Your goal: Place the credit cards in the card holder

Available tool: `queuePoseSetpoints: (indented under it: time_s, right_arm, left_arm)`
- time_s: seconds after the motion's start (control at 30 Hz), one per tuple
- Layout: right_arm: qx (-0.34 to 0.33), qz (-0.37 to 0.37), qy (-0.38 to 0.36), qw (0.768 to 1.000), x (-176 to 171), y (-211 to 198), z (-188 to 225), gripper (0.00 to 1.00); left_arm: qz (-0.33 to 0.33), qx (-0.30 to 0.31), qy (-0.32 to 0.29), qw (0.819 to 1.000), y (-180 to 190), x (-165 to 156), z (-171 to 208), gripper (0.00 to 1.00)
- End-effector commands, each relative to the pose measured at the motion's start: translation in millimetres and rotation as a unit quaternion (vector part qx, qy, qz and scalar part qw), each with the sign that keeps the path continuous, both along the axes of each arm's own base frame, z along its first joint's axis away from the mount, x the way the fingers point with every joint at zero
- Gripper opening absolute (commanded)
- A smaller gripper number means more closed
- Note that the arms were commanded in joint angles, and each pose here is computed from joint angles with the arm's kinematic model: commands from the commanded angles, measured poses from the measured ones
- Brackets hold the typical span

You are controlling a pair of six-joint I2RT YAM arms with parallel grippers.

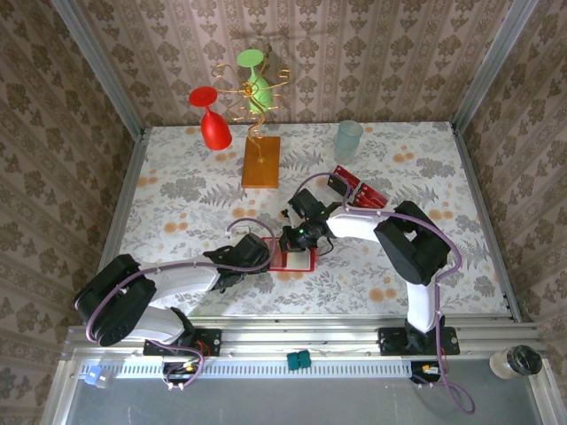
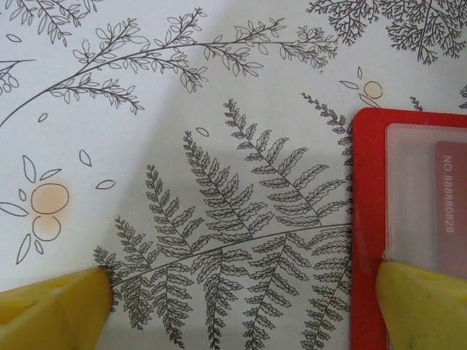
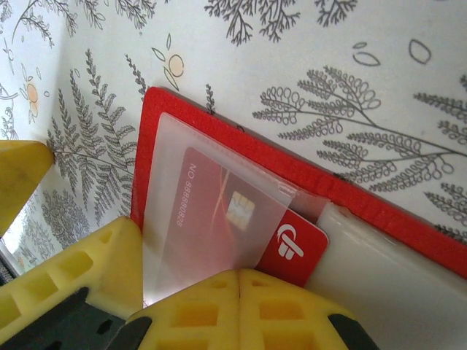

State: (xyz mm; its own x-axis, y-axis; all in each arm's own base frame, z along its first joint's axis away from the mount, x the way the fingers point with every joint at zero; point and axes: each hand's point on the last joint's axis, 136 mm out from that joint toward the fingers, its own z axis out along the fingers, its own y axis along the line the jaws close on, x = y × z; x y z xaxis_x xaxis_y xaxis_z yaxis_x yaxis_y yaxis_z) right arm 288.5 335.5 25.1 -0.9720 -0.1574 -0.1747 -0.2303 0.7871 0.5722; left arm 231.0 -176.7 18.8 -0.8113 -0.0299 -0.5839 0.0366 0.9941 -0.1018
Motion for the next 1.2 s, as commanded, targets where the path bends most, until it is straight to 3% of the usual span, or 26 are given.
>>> queuePoseSetpoints:
  time_s: [0.0, 0.3, 1.17]
  right_arm:
    - [-0.003, -0.002, 0.009, 1.000, -0.6, 2.6, 2.6, 0.00]
    - [-0.015, -0.012, -0.023, 1.000, -7.8, -17.1, 26.5, 0.00]
    - [-0.041, 0.013, 0.002, 0.999, -16.0, -4.8, -5.3, 0.00]
  left_arm:
    - [0.000, -0.005, 0.026, 1.000, 2.8, -10.3, -14.3, 0.95]
    - [0.030, -0.002, 0.004, 1.000, 20.5, -7.0, 5.7, 0.95]
    - [0.035, 0.015, 0.036, 0.999, 25.7, -8.9, -17.1, 0.95]
